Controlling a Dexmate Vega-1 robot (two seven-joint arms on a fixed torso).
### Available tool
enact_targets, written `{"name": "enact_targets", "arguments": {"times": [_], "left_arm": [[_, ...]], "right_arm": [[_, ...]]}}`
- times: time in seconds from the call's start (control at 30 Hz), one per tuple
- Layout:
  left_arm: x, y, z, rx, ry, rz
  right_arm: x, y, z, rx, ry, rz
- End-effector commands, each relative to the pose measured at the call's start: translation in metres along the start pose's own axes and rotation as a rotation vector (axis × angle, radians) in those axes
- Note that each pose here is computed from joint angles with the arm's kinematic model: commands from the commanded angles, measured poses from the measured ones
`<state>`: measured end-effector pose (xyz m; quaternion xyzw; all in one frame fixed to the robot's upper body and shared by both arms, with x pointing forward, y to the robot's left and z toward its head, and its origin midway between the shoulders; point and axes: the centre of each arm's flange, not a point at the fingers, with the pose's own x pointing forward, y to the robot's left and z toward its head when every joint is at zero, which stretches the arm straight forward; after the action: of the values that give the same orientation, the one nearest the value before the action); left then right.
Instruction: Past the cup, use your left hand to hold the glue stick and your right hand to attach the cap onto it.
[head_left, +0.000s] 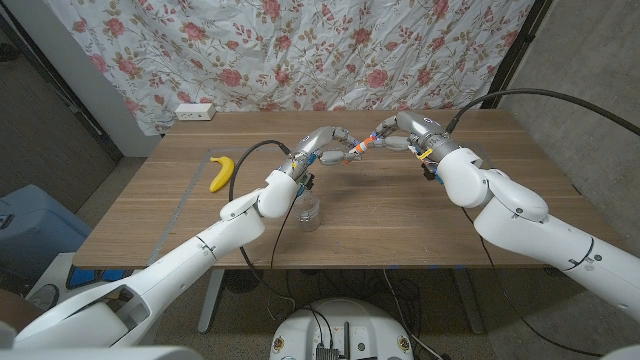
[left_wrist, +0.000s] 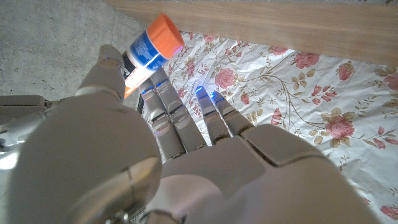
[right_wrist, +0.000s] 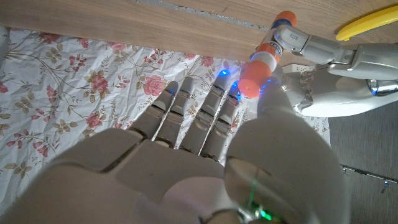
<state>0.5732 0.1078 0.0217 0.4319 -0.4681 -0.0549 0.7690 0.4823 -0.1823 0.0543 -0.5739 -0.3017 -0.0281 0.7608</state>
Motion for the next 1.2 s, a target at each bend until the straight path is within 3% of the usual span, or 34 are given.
{"name": "enact_targets", "arguments": {"times": [0.03,1.2], "left_arm": [[-0.0001,-0.0004,0.0003,0.0,0.004,0.009],[0.0045,0.0006,-0.0005,0.003,-0.007,-0.001]], "right_arm": [[-0.002,0.0027,-0.0038,0.014,0.01,0.0],[0.0066,0.0053,0.0021,0.024,-0.011,0.003]]}}
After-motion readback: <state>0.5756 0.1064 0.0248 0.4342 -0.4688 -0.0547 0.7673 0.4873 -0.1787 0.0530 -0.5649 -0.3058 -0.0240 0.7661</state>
